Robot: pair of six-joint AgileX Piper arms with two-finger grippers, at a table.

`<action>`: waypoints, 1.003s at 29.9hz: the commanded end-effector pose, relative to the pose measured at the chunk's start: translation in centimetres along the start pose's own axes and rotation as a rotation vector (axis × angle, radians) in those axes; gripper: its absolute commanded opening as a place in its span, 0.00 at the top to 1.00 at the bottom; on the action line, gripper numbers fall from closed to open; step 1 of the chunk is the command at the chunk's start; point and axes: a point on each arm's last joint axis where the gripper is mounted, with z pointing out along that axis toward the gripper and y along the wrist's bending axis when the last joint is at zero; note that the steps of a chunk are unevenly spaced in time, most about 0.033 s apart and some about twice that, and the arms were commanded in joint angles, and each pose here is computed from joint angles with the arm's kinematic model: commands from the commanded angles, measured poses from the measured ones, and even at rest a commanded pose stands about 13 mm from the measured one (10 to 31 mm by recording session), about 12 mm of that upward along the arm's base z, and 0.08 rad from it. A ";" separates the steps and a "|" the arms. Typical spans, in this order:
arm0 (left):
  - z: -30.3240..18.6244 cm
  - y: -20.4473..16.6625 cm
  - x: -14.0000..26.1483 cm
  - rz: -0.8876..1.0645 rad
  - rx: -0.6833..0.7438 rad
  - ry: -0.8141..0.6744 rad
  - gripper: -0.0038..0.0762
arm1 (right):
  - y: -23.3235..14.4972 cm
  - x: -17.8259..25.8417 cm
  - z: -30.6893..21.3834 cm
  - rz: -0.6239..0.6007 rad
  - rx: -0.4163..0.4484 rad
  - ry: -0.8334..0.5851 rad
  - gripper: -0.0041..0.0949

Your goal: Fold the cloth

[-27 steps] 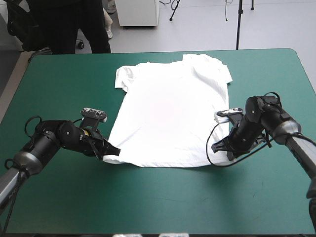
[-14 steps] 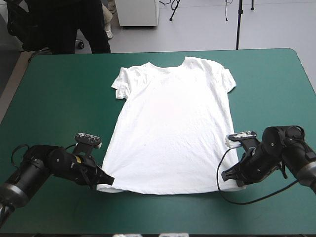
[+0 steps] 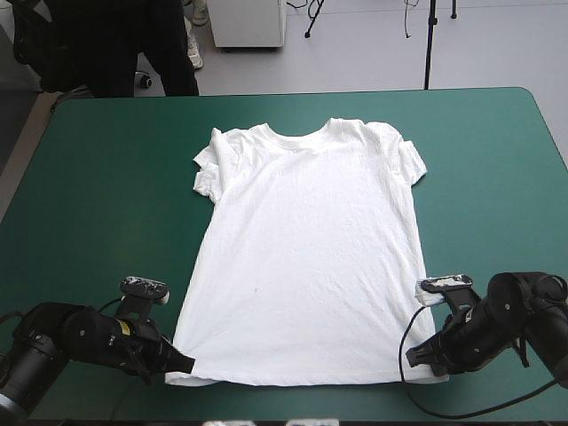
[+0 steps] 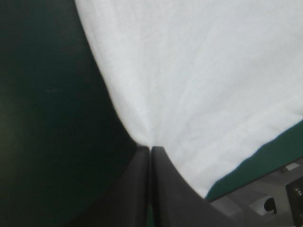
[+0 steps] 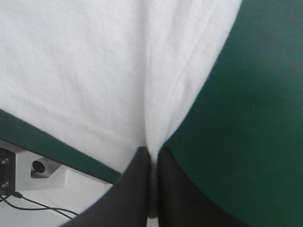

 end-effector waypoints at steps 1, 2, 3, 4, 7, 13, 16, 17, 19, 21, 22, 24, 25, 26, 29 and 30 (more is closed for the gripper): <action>0.0 -0.3 0.1 -0.018 0.027 -0.014 0.96 | 0.4 0.4 -0.8 -0.009 -0.018 -0.016 0.97; 0.1 -0.3 0.2 -0.020 0.026 -0.009 0.96 | 0.4 0.4 -0.8 -0.009 -0.019 -0.014 0.97; 0.3 -0.2 0.2 -0.024 0.026 0.002 0.96 | 0.4 0.4 -0.8 -0.014 -0.018 -0.011 0.96; 0.5 -0.1 0.3 -0.028 0.025 0.014 0.95 | 0.4 0.4 -0.8 -0.025 -0.018 -0.012 0.94; 1.0 0.0 0.3 -0.030 0.022 0.042 0.84 | 0.4 0.4 -0.8 -0.038 -0.014 -0.011 0.82; 1.0 0.0 0.1 -0.029 0.020 0.029 0.40 | 0.3 0.4 -0.8 -0.036 -0.008 -0.010 0.38; 0.5 -0.1 -0.3 -0.056 0.020 0.021 0.26 | 0.3 0.1 -1.2 -0.035 -0.001 -0.027 0.27; 0.1 -0.2 -0.5 -0.069 0.019 0.014 0.24 | 0.4 -0.1 -1.6 -0.042 0.008 -0.044 0.27; -1.3 -0.6 -1.5 -0.093 0.023 -0.027 0.24 | 0.4 -0.6 -2.8 -0.037 0.037 -0.086 0.28; -3.7 -1.2 -3.3 -0.106 0.029 -0.145 0.25 | 0.3 -1.6 -4.6 -0.025 0.097 -0.167 0.28; -5.2 -1.5 -4.4 -0.116 0.021 -0.231 0.25 | 0.1 -2.1 -5.5 -0.015 0.135 -0.218 0.28; -7.6 -1.5 -6.4 -0.137 -0.023 -0.377 0.25 | -0.1 -3.2 -7.7 0.002 0.209 -0.351 0.28; -8.7 -1.4 -7.6 -0.141 -0.063 -0.439 0.25 | -0.1 -3.8 -8.8 0.004 0.234 -0.412 0.28; -9.6 -1.2 -8.6 -0.143 -0.110 -0.481 0.25 | -0.2 -4.3 -9.9 0.003 0.267 -0.481 0.28; -10.3 -0.4 -12.0 -0.127 -0.228 -0.502 0.25 | -0.1 -5.5 -12.2 -0.009 0.317 -0.638 0.28; -10.3 -0.4 -13.1 -0.126 -0.235 -0.496 0.25 | -0.1 -5.8 -12.9 -0.010 0.329 -0.669 0.28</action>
